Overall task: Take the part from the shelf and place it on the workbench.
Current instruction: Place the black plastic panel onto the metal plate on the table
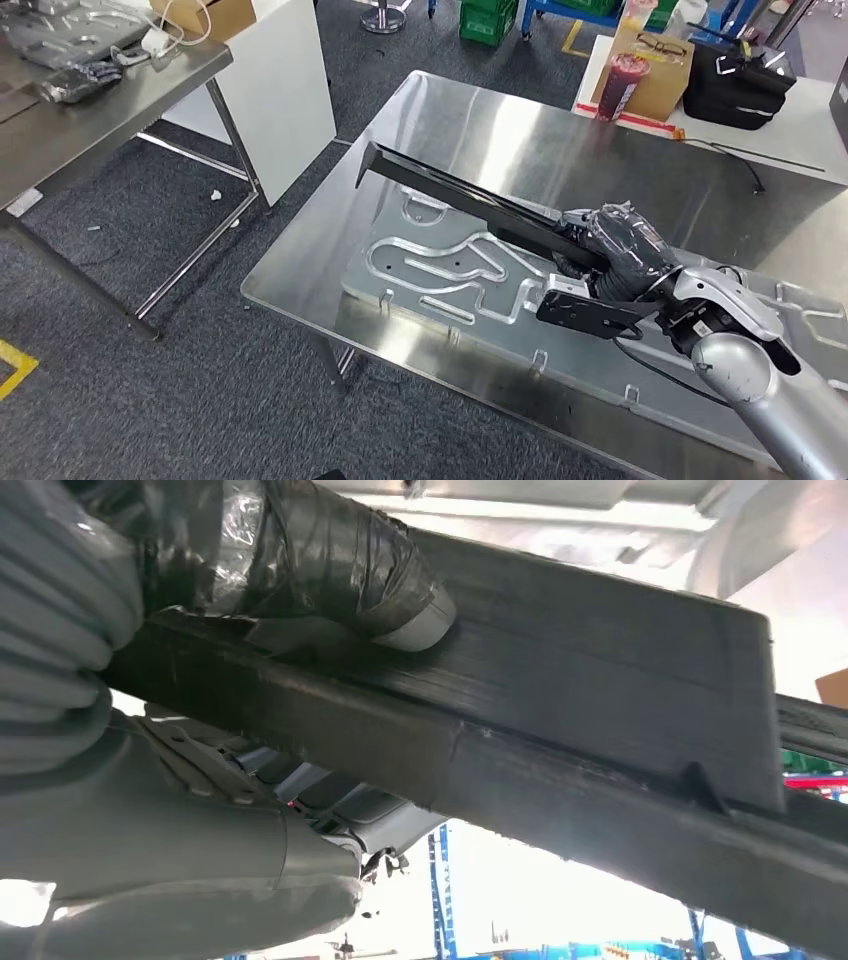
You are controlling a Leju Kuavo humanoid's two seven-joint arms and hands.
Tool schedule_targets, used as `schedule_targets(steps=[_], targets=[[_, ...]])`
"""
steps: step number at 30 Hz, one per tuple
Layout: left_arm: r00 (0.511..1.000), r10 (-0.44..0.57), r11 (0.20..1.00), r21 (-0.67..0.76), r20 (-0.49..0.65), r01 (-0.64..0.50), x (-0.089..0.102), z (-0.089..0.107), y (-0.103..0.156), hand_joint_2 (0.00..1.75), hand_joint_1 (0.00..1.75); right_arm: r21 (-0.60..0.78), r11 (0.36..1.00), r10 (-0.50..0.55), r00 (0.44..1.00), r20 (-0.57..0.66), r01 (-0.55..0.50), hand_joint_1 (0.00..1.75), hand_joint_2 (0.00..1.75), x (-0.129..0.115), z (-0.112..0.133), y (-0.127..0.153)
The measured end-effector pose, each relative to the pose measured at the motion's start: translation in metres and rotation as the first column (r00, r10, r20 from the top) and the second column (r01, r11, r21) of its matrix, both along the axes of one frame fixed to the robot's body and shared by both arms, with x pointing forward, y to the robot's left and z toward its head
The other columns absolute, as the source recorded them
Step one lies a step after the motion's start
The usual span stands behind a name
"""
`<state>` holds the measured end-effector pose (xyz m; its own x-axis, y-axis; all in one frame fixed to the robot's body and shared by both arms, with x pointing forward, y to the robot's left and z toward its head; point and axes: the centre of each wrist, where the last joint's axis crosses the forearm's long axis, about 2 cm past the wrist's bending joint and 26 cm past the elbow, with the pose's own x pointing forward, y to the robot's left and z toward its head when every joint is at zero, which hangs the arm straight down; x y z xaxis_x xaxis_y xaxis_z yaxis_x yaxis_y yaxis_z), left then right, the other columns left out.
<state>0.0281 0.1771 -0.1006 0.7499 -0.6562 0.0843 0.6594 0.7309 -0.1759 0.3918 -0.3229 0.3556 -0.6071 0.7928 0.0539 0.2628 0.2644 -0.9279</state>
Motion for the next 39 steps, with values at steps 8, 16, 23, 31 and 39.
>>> schedule_targets(steps=[8,16,23,31,39], targets=[[0.999,0.017,1.0,0.004,0.03,-0.017,0.008,0.001,0.001,1.75,0.0,-0.02,0.985,-0.169,0.985,-0.02,0.169,1.75,1.75,0.002,-0.027,-0.044],[0.999,0.041,0.999,-0.003,0.023,-0.041,0.006,0.0,0.003,1.75,0.0,-0.093,0.956,-0.29,0.945,-0.152,0.279,0.44,0.44,-0.008,-0.097,-0.077],[0.998,0.056,0.998,-0.018,0.013,-0.056,0.007,0.0,0.001,0.44,0.0,-0.107,0.938,-0.346,0.913,-0.215,0.33,0.0,0.0,-0.015,-0.119,-0.096],[0.997,0.08,0.997,-0.005,0.02,-0.08,0.008,0.0,0.002,0.0,0.0,-0.117,0.931,-0.364,0.9,-0.239,0.345,0.0,0.0,-0.019,-0.13,-0.1],[0.997,0.079,0.997,0.01,0.012,-0.079,0.008,0.0,0.002,0.0,0.0,-0.111,0.934,-0.357,0.9,-0.251,0.34,0.0,0.0,-0.021,-0.137,-0.094]])
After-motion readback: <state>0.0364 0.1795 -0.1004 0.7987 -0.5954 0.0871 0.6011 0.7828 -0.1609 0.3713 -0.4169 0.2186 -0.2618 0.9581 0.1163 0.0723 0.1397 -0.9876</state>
